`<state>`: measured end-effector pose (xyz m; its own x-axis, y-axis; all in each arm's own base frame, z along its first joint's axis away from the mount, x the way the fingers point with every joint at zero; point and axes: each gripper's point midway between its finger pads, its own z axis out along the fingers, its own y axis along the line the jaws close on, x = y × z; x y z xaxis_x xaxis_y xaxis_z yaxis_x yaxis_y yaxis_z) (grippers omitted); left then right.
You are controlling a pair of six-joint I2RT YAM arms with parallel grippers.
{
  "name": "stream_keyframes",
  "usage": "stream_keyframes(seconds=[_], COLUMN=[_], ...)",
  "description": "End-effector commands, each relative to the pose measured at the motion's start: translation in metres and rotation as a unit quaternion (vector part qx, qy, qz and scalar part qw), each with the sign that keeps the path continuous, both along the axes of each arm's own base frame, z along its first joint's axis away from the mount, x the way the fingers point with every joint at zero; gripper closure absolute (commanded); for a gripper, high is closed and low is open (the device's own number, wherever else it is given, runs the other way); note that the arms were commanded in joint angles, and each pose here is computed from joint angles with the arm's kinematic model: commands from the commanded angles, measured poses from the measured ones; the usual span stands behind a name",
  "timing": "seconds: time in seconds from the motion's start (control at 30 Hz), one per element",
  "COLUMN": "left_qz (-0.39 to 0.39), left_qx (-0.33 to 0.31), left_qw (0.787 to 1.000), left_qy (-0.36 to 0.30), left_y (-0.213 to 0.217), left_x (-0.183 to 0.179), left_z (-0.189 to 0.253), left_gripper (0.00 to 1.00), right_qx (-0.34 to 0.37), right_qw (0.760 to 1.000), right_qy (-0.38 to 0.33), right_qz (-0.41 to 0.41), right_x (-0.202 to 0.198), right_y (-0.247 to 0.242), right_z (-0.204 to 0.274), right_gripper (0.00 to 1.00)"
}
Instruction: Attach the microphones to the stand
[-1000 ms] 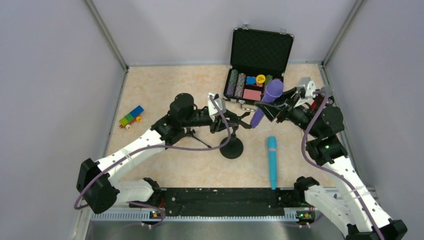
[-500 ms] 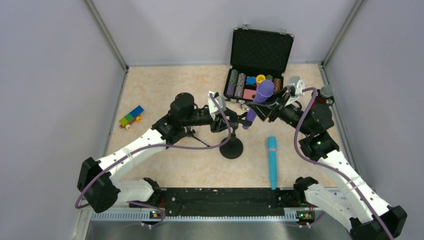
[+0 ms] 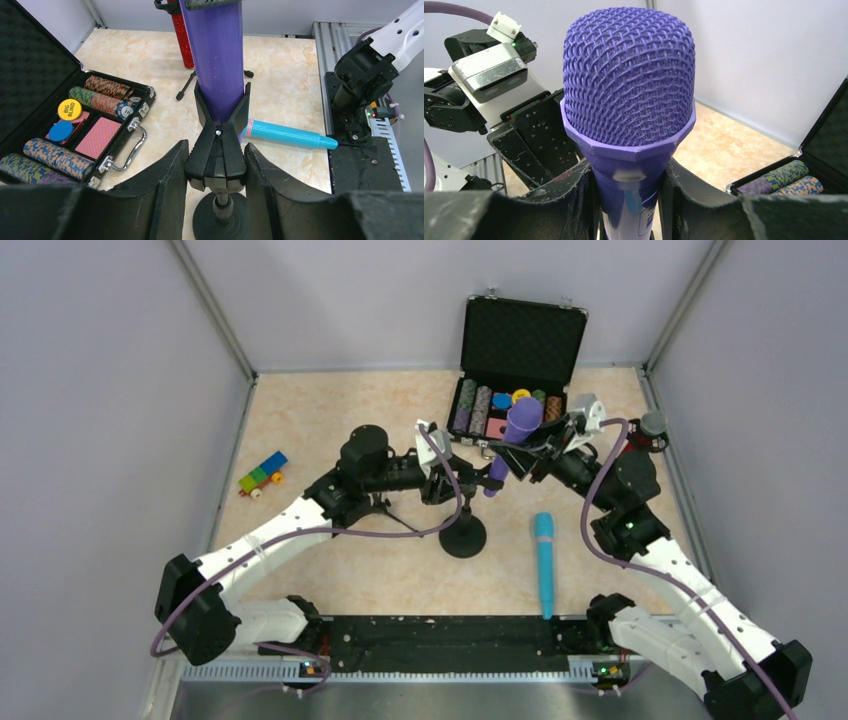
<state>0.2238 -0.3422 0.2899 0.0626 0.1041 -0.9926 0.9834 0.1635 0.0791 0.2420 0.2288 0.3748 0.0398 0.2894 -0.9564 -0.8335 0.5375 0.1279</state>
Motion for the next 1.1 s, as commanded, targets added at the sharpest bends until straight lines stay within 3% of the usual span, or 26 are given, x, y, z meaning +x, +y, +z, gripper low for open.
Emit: stream_keyframes(seconds=[0.0, 0.13, 0.17, 0.3, 0.4, 0.83, 0.87, 0.93, 1.07], left_qz=[0.000, -0.002, -0.003, -0.006, 0.001, 0.011, 0.013, 0.018, 0.024], left_qx=[-0.003, -0.006, -0.006, -0.006, -0.006, -0.010, -0.011, -0.013, -0.019], left_qw=[1.000, 1.000, 1.000, 1.000, 1.000, 1.000, 1.000, 1.000, 1.000], left_qy=[0.006, 0.005, 0.004, 0.004, 0.004, 0.007, 0.006, 0.005, 0.004], left_y=[-0.004, -0.004, -0.004, -0.004, -0.002, 0.000, 0.000, 0.001, 0.002], left_x=[0.002, 0.001, 0.001, 0.000, 0.000, 0.002, 0.002, 0.003, 0.004], left_z=[0.000, 0.002, 0.002, 0.001, -0.003, -0.003, -0.002, -0.001, 0.000], left_gripper=[1.00, 1.00, 0.95, 0.47, 0.32, 0.20, 0.19, 0.18, 0.16], right_qx=[0.015, 0.014, 0.013, 0.009, 0.001, -0.017, -0.015, -0.008, 0.003], right_qw=[1.000, 1.000, 1.000, 1.000, 1.000, 1.000, 1.000, 1.000, 1.000], right_qy=[-0.009, -0.008, -0.008, -0.004, -0.005, 0.005, 0.006, 0.010, 0.006], right_qz=[0.018, 0.022, 0.022, 0.027, 0.027, 0.011, 0.009, 0.003, 0.001], right_x=[-0.008, -0.009, -0.009, -0.009, -0.009, -0.004, -0.004, -0.003, -0.005], right_y=[0.008, 0.010, 0.011, 0.013, 0.015, 0.015, 0.014, 0.012, 0.011], right_z=[0.004, 0.001, 0.001, 0.001, 0.000, -0.012, -0.010, -0.006, 0.001], right_gripper=[1.00, 1.00, 1.00, 1.00, 1.00, 1.00, 0.96, 0.71, 0.44])
